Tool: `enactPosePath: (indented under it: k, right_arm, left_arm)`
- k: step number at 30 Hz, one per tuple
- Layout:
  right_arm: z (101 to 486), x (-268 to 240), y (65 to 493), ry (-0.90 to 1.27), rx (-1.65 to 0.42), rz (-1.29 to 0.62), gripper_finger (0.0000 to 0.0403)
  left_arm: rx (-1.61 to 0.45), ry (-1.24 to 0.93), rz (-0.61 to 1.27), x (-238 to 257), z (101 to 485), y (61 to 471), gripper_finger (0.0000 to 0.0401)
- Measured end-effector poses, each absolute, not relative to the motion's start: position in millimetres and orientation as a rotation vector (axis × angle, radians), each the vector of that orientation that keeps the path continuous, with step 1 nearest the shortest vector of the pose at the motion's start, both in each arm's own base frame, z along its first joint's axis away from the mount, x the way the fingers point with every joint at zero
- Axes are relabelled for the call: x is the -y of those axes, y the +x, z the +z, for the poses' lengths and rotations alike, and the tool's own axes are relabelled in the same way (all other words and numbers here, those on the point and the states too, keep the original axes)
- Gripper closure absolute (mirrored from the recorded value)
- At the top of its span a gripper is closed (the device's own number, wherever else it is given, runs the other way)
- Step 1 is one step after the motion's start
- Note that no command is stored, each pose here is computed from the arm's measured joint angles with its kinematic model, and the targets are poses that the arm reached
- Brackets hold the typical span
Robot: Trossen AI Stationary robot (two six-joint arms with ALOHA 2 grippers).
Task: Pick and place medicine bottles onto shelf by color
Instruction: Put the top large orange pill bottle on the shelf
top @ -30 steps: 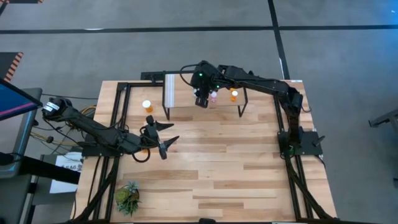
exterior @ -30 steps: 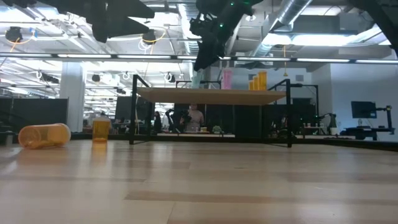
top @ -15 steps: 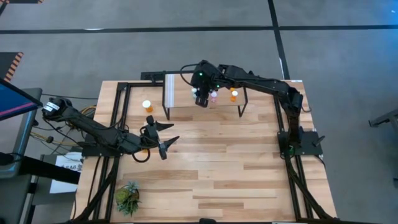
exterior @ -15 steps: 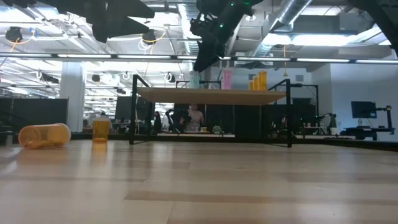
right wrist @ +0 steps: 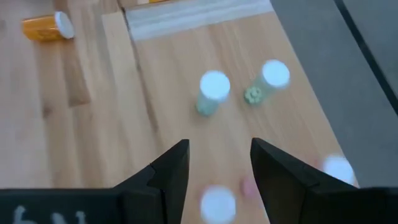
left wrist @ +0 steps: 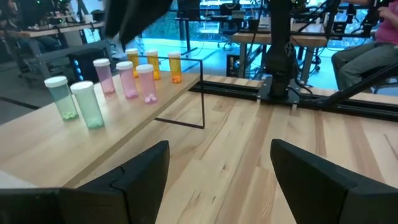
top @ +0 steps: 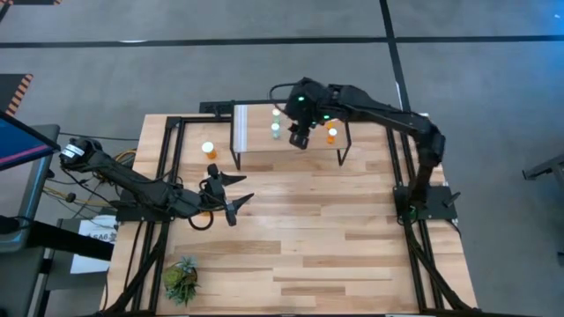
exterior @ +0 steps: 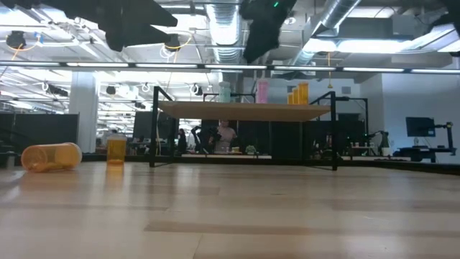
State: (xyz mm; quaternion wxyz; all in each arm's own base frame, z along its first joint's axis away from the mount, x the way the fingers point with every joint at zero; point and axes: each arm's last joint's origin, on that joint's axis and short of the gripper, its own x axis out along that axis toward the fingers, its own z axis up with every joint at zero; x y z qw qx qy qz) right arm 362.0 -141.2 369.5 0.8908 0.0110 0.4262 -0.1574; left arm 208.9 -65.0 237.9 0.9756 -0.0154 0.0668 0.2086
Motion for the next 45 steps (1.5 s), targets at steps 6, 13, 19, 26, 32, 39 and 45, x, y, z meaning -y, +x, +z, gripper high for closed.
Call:
enactPosePath:
  k: [6,13,19,26,32,39,45]
  right_arm:
    - [413.9,103.3,323.1,0.040,-0.826,-0.297,0.0216]
    - [456.1,32.2,278.8,-0.021,-0.645,-0.135,0.0224]
    - [455.3,-13.3,240.3,-0.014,-0.537,-0.026,0.0226]
    - [430.2,-44.3,201.5,0.003,-0.488,-0.006,0.0226]
    - [424.5,-58.0,180.6,0.021,-0.377,0.081,0.0226]
    - [416.9,-68.1,176.7,0.013,-0.356,0.118,0.0226]
    - [405.7,-84.9,178.7,-0.006,-0.398,0.181,0.0226]
  left_arm:
    - [-0.142,-0.060,0.426,64.8,236.2,208.6,0.0133]
    - [-0.156,-0.127,0.435,65.0,236.6,209.0,0.0133]
    - [-0.333,-0.184,0.510,59.0,248.2,209.8,0.0133]
    - [-0.618,-0.193,0.672,43.3,260.3,191.6,0.0133]
    - [-0.885,-0.181,0.809,15.1,274.0,171.1,0.0133]
    - [-1.047,-0.313,0.697,-25.2,292.1,168.8,0.0141]
    - [-1.111,-0.390,0.705,-70.0,293.8,155.7,0.0143]
